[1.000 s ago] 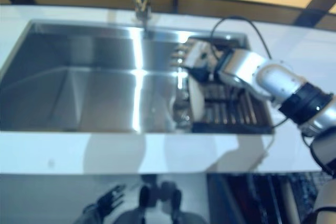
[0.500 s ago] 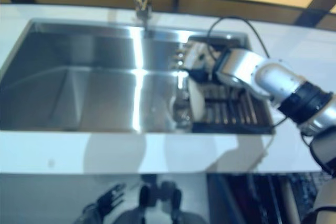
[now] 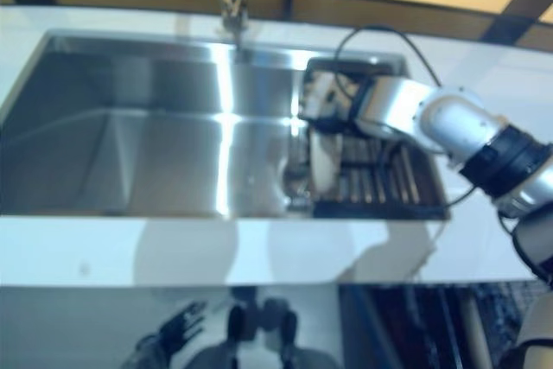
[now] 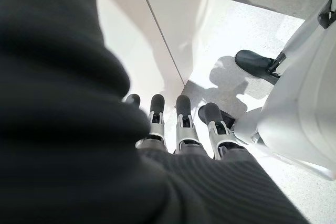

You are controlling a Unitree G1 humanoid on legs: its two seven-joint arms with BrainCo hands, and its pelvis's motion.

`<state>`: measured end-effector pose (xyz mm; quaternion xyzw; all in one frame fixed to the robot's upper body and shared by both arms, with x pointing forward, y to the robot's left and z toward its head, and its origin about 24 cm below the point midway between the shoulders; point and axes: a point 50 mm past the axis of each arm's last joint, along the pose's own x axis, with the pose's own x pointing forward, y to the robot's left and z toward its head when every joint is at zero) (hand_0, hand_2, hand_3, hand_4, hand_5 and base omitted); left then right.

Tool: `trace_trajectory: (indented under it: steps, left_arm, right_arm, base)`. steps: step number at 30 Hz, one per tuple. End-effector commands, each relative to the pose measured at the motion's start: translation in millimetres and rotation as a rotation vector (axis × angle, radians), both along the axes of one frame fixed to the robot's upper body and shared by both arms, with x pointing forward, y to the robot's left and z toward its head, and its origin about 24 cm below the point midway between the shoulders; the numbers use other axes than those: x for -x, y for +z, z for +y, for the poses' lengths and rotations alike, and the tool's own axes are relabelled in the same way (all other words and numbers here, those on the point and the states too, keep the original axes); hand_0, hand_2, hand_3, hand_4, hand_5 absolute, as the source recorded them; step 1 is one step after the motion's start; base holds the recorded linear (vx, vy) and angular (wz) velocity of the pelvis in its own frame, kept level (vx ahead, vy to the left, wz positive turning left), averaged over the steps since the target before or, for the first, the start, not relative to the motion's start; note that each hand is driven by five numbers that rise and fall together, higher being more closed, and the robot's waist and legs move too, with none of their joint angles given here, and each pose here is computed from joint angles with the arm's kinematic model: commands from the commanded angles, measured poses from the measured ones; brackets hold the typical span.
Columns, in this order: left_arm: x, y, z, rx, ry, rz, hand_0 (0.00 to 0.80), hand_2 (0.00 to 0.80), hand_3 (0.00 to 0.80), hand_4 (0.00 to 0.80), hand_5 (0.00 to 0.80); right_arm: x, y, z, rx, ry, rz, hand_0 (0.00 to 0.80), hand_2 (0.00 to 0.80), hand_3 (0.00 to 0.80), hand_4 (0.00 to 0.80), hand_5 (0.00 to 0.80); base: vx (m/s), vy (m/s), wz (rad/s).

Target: Take plates into dishwasher

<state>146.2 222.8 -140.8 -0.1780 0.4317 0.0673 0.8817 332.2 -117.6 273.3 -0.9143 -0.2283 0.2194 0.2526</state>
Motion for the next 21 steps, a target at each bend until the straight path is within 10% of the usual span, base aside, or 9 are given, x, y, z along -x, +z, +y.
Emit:
trace_trajectory:
  steps: [1, 21]
  left_arm:
    - [-9, 5, 7, -0.015, 0.006, -0.034, 0.000, 0.000, 0.000, 0.000, 0.000]
    - [1, 0, 4, -0.015, 0.005, -0.002, 0.000, 0.000, 0.000, 0.000, 0.000]
  right_arm:
    - [-3, -4, -11, 0.061, -0.045, 0.006, 0.800, 0.800, 0.800, 0.800, 0.800]
    - [-21, 32, -40, 0.032, -0.136, -0.160, 0.800, 0.800, 0.800, 0.800, 0.800]
  base:
    - [0.000, 0.000, 0.00]
    - [0.000, 0.000, 0.00]
